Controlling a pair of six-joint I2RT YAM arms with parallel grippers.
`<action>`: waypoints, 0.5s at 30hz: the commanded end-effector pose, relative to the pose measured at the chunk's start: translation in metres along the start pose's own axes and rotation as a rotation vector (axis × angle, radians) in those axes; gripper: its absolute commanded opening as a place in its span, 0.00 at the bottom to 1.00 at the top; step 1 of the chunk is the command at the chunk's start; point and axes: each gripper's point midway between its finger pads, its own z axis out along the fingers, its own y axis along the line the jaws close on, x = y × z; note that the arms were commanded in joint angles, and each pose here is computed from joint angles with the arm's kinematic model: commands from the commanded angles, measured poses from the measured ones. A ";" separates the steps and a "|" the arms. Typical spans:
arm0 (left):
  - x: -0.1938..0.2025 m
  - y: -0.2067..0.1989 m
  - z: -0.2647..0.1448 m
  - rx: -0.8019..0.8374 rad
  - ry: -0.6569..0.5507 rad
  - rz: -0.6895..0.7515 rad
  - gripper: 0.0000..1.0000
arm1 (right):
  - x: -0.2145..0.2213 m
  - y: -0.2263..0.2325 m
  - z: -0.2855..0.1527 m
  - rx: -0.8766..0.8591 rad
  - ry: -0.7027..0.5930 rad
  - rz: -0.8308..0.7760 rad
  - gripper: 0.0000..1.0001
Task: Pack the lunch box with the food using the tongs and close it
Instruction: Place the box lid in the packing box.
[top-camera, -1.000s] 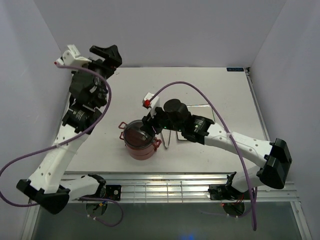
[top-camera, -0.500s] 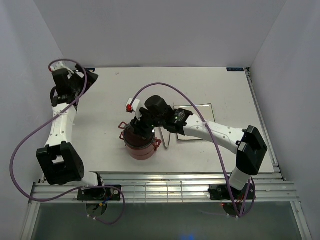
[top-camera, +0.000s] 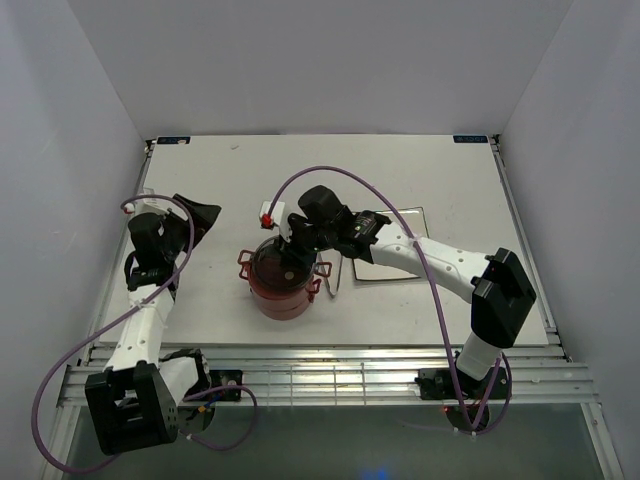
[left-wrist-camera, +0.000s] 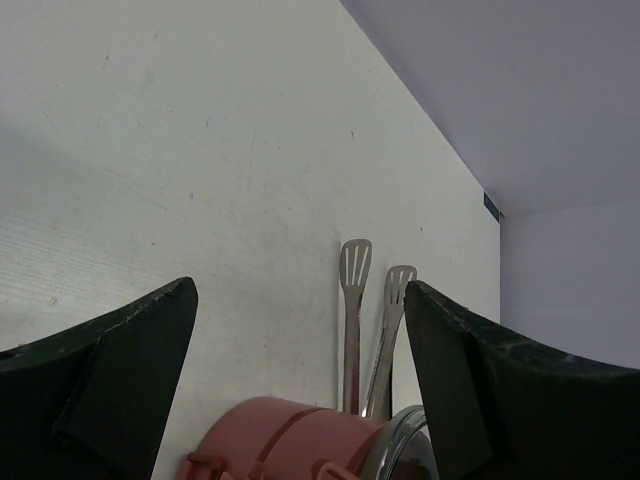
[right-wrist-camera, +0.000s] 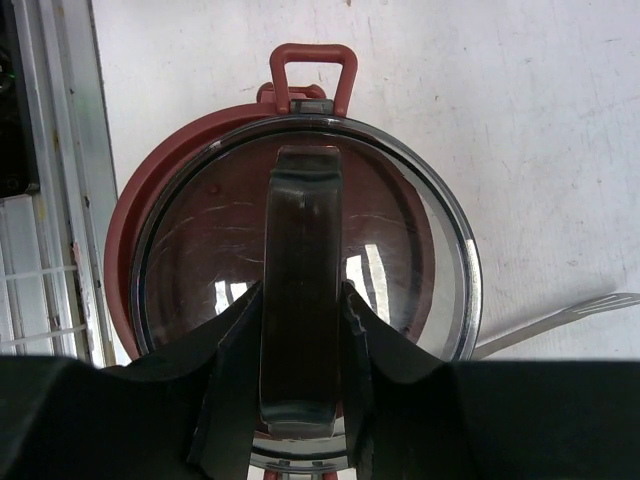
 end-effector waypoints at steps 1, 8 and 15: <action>-0.013 -0.009 -0.002 0.039 -0.074 0.019 0.94 | -0.005 0.011 0.001 -0.060 -0.011 -0.008 0.36; -0.004 0.006 0.005 0.005 -0.057 0.002 0.93 | -0.017 0.010 -0.008 -0.007 -0.042 0.064 0.32; -0.005 0.005 0.008 0.006 -0.049 -0.006 0.92 | -0.018 0.011 -0.003 0.003 -0.062 0.133 0.31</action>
